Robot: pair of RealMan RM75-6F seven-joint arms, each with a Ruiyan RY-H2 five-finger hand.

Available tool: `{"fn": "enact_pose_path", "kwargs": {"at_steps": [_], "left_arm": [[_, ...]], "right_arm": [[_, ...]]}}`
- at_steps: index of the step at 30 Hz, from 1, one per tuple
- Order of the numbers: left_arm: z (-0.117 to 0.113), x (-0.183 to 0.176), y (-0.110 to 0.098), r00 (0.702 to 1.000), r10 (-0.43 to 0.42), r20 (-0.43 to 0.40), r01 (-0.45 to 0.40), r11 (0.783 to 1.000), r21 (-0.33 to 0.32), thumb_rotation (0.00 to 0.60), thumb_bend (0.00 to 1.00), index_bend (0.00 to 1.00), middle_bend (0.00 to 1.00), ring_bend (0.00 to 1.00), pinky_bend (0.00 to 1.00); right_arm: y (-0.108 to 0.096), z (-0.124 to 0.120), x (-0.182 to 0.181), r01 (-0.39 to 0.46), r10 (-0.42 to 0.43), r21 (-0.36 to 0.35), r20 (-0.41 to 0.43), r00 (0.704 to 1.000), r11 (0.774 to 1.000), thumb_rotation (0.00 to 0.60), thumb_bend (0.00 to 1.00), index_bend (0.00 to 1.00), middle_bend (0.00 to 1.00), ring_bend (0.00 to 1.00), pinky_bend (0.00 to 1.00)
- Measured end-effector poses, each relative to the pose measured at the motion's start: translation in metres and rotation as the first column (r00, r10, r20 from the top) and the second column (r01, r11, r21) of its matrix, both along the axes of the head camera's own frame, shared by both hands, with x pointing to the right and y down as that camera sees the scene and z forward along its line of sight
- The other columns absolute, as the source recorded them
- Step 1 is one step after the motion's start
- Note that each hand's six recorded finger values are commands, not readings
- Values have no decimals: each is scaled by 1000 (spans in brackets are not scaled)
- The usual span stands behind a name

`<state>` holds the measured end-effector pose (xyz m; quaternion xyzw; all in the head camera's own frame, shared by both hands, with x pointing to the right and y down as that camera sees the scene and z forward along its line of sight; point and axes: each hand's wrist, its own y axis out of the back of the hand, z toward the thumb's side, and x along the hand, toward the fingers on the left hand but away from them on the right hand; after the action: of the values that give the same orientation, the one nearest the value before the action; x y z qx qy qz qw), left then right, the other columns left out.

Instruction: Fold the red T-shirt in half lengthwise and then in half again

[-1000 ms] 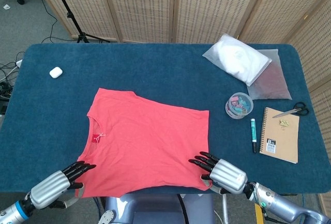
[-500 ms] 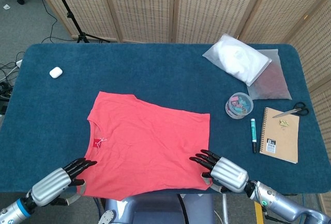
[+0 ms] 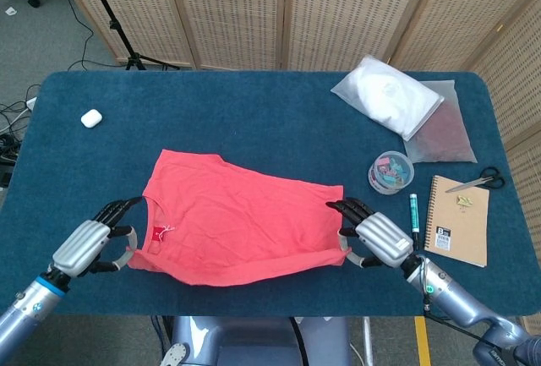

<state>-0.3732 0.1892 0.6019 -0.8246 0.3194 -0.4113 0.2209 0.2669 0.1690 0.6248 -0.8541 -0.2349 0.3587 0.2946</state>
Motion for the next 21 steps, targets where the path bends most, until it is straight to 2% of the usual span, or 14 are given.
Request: {"fn": "enact_pose_path", "kwargs": {"at_steps": [7,12,21], "left_arm": [[18,12,-35,998,-47,38,47,999,-10,600,615,716,0,0,0],[29,18,-58,995,-85,53,85,996,8,600,615,715,0,0,0],[45,20,-81,987,-142,72,140,990,24,600,615,716,0,0,0]], "right_arm": [[-22,14,14,-89,88,-19,-38,995,996,600,448,612,56,0,0],[-36,32,23,-164,160,-42,-72,984,986,600,450,612,57,0,0],[-53,56,19,-228,220,-69,-106,970,971,600,450,612,58,0,0]]}}
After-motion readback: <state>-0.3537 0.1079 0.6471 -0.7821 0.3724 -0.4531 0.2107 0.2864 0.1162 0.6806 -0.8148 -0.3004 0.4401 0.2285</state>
